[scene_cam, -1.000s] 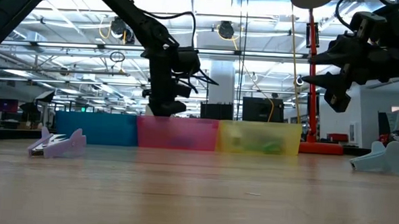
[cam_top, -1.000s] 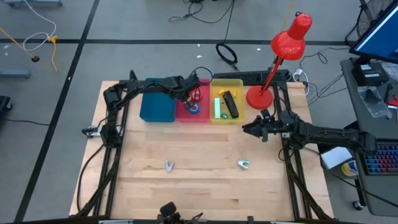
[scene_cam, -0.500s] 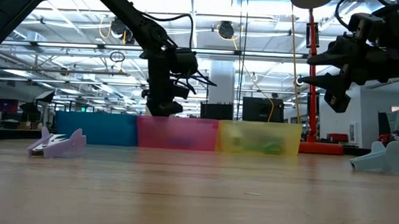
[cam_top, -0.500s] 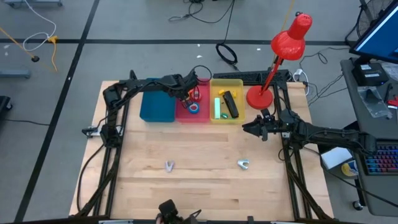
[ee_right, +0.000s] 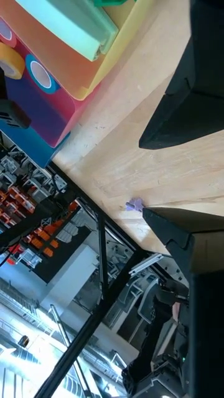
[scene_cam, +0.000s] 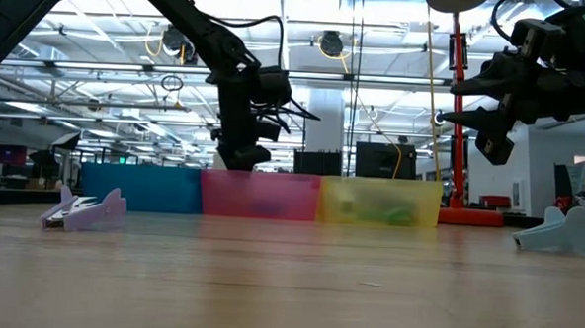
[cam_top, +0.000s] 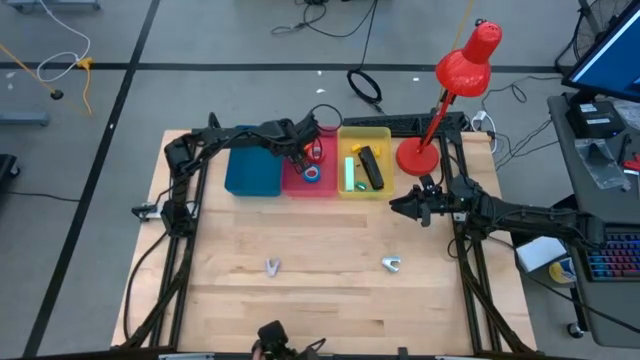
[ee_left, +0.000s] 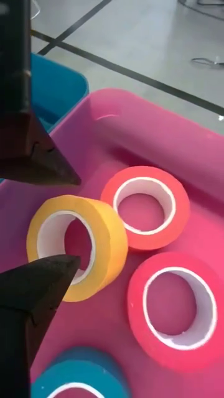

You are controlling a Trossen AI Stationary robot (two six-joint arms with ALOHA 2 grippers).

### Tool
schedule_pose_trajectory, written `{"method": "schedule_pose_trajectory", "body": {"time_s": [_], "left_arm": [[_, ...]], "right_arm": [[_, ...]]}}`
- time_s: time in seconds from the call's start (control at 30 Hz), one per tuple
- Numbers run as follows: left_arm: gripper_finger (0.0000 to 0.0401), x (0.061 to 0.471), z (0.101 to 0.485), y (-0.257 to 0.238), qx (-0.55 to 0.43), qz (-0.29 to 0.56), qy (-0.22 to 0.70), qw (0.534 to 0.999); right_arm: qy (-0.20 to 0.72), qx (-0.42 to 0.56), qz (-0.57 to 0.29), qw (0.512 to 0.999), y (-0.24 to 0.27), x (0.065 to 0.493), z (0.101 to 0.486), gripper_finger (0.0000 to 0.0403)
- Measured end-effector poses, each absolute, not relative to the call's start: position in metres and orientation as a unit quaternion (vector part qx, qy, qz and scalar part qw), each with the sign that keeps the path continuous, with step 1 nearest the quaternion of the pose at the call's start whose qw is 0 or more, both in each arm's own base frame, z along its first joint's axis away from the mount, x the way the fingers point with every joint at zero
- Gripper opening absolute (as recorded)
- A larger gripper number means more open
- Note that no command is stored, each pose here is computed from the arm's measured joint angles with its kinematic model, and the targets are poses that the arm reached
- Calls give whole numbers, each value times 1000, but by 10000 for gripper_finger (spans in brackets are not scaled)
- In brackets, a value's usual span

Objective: Pick and place Stapler, Stapler remover, tape
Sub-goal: Put the yellow tape into the red bin

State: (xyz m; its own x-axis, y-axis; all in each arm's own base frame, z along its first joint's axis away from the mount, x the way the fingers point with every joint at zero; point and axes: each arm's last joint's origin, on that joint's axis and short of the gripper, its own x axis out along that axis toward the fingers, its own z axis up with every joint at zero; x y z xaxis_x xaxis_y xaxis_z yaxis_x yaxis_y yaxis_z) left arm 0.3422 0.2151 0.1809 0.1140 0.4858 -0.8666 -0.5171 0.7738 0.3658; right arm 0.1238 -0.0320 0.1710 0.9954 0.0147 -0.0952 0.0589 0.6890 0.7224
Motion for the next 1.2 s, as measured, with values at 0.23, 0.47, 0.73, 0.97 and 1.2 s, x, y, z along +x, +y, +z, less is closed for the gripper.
{"method": "schedule_pose_trajectory", "body": {"time_s": [0.23, 0.47, 0.73, 0.97, 1.2], "left_arm": [[180, 342, 182, 219, 1, 333, 572, 750], [169, 344, 183, 220, -2, 336, 560, 757], [148, 348, 170, 220, -36, 310, 564, 764], [143, 349, 173, 211, -45, 305, 568, 763], [142, 346, 172, 207, -93, 273, 574, 766]], "right_arm": [[47, 394, -11, 918, -32, 124, 171, 155], [47, 393, -11, 918, -32, 124, 171, 155], [47, 393, -10, 918, -32, 124, 171, 155], [47, 393, -10, 918, -32, 124, 171, 155], [45, 392, -9, 919, -32, 124, 171, 155]]}}
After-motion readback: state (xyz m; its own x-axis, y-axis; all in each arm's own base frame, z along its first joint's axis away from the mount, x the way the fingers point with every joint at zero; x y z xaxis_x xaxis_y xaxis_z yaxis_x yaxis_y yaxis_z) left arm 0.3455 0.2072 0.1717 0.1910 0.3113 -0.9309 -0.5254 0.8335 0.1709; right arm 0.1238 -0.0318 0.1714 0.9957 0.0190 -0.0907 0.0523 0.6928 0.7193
